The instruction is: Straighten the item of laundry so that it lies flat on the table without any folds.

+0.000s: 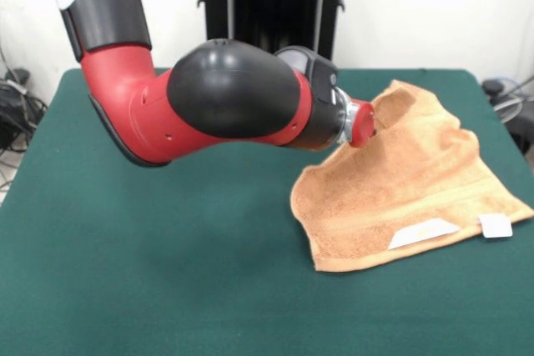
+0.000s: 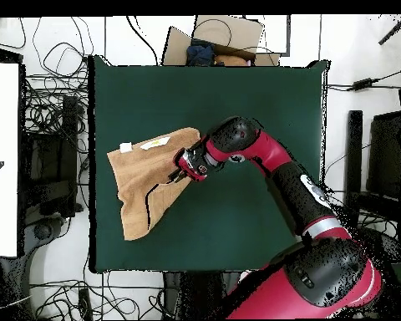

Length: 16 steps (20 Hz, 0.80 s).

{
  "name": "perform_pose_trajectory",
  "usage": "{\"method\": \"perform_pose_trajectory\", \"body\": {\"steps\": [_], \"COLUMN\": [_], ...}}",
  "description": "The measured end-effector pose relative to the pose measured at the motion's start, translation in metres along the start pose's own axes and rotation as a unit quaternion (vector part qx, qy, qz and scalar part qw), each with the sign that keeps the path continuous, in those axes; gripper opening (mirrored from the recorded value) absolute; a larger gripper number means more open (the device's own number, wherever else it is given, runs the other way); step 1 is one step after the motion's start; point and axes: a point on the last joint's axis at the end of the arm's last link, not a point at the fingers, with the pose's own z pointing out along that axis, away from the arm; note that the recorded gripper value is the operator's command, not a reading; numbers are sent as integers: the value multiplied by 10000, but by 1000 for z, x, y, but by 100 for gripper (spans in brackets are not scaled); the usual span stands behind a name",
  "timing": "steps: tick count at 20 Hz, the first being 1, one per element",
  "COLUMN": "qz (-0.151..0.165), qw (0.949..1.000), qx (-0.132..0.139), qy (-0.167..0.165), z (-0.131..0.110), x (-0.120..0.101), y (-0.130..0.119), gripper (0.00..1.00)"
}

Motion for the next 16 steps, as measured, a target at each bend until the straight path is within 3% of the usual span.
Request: {"method": "perform_pose_trajectory", "body": {"steps": [16], "qz": [49], "qw": [9999], "qx": [-64], "qy": [65], "z": [-3], "x": [3], "y": [-12], "gripper": [0]}}
